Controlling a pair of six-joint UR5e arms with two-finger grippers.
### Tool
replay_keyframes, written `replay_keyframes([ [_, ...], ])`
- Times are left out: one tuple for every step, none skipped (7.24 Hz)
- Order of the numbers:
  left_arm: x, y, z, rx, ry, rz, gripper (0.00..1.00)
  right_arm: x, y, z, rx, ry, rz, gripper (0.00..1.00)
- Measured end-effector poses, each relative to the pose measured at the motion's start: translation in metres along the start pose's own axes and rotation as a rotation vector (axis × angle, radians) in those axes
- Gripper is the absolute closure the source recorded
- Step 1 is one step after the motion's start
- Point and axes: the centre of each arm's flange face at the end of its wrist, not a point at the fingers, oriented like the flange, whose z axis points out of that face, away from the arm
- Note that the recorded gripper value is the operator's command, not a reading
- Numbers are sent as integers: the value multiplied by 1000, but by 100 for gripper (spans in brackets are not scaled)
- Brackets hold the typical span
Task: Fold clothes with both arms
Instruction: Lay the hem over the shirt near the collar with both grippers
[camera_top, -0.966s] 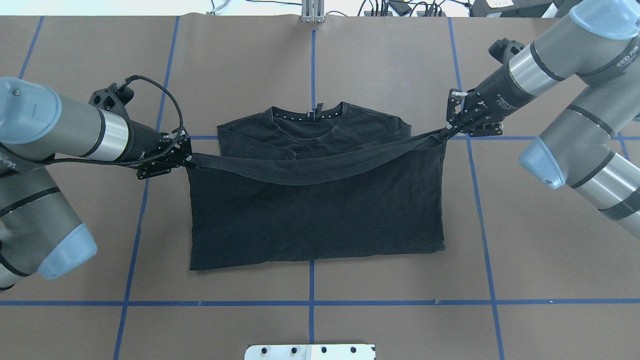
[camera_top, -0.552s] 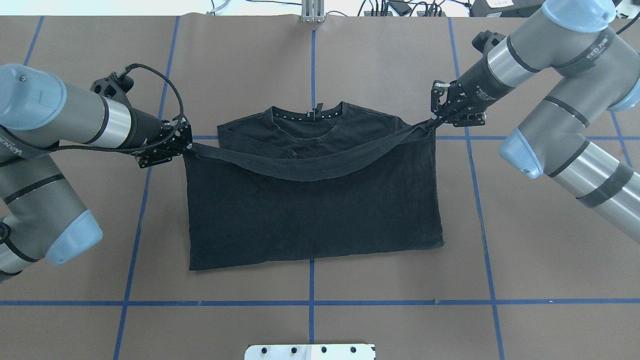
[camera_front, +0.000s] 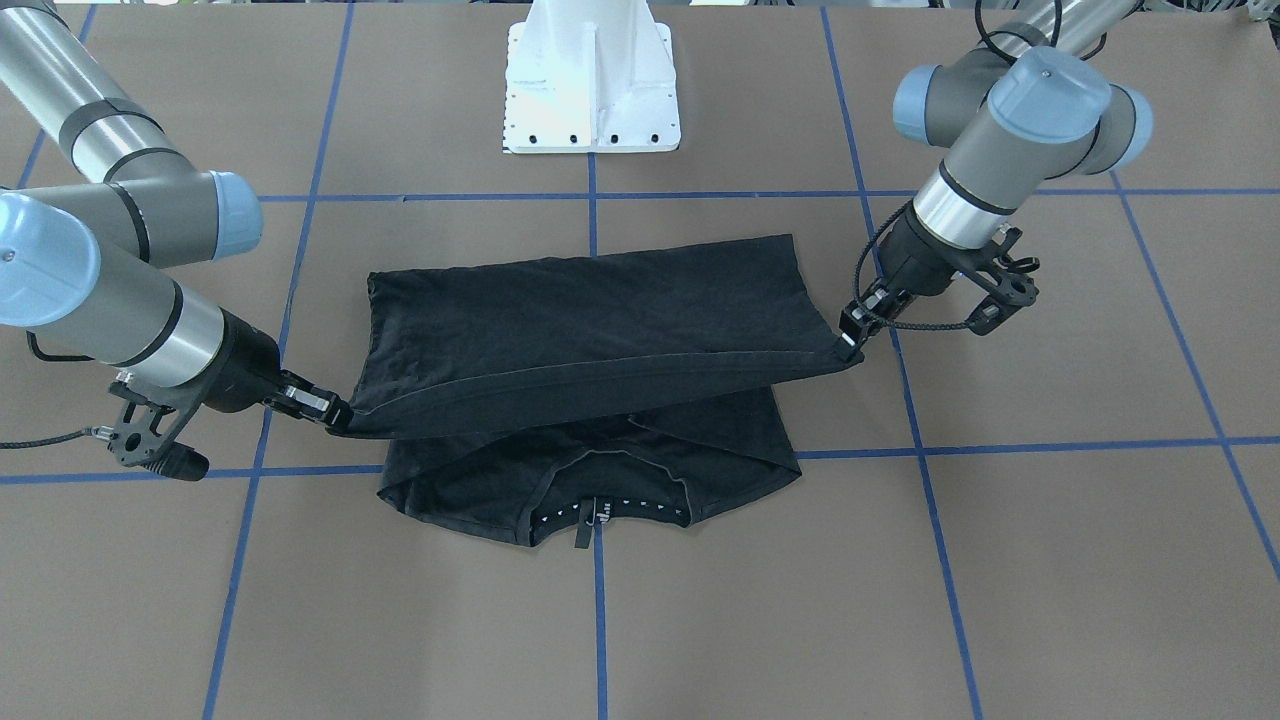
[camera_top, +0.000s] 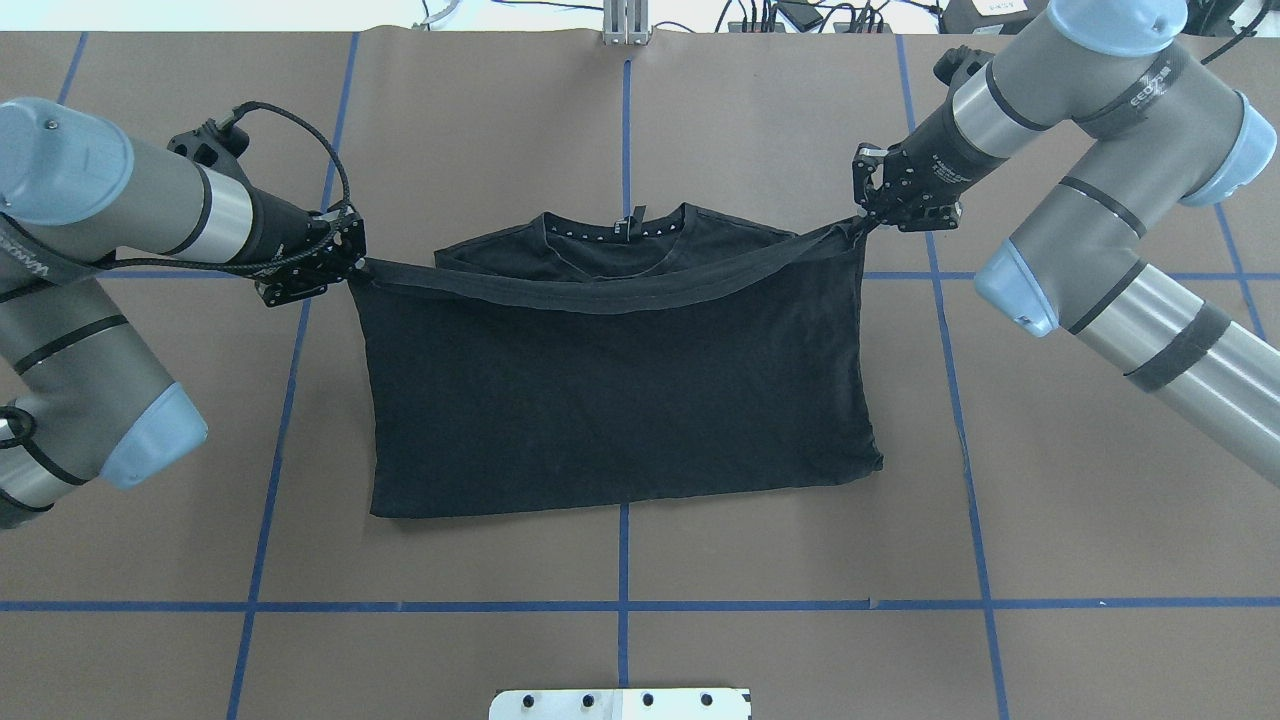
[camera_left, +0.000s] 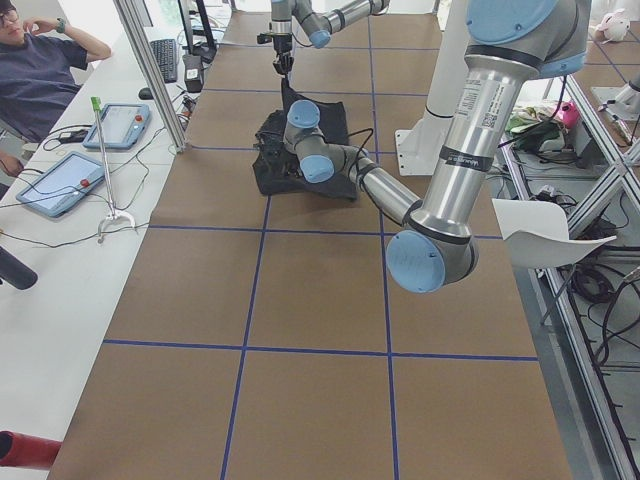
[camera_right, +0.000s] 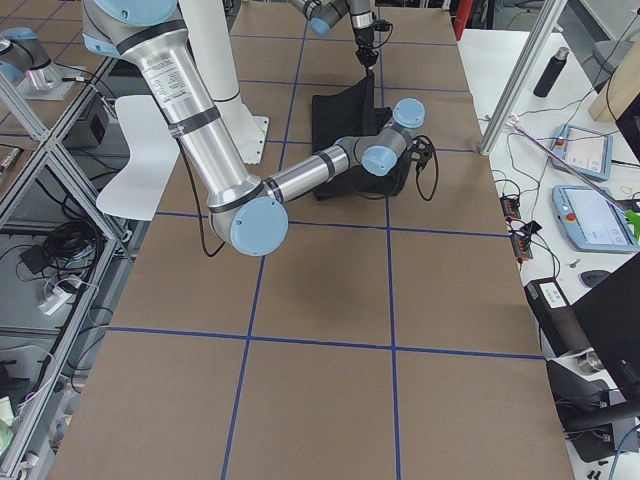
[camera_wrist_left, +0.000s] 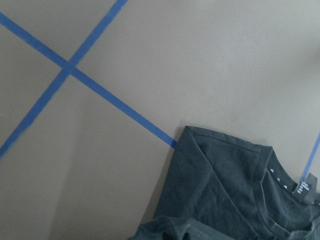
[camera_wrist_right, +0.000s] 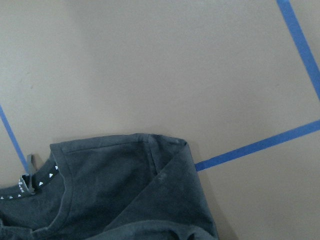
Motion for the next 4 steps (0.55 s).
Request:
replay_keyframes([
  [7, -6, 12, 5, -9, -7, 100, 0, -5, 2, 10, 6, 6, 100],
  [15, -12, 25, 9, -14, -12, 100, 1, -10, 4, 18, 11, 10, 100],
  [19, -19, 37, 17, -12, -14, 100, 1, -13, 5, 27, 16, 13, 100],
  [19, -27, 45, 30, -7, -14, 100, 1, -16, 8, 35, 22, 17, 100],
])
